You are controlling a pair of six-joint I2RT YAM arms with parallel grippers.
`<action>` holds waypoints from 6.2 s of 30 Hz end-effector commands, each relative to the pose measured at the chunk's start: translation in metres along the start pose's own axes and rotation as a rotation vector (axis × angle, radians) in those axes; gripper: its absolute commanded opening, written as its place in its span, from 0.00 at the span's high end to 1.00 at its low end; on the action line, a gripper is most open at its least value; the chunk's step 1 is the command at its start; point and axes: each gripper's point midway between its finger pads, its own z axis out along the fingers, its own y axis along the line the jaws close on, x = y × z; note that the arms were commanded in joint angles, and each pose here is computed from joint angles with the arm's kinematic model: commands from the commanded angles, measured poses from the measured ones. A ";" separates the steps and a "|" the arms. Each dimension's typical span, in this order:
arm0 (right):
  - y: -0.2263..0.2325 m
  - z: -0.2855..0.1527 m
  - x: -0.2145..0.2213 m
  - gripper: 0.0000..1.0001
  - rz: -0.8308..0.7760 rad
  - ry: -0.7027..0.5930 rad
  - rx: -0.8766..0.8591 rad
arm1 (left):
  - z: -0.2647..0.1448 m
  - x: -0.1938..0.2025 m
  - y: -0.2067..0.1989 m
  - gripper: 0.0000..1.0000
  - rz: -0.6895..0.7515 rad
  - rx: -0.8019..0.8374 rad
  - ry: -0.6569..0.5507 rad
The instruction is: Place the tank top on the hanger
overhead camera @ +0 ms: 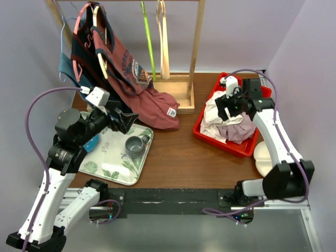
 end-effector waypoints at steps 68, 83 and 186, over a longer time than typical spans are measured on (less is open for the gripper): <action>0.201 -0.197 -0.155 1.00 -0.394 -0.595 -0.783 | 0.027 0.007 -0.031 0.00 -0.172 0.210 -0.026; 0.271 -0.074 0.082 0.39 -0.924 -0.040 -1.012 | 0.034 0.045 -0.032 0.00 -0.200 0.248 0.087; 0.110 -0.147 -0.193 1.00 -0.522 -0.545 -0.225 | 0.054 0.087 -0.125 0.53 -0.008 0.303 0.192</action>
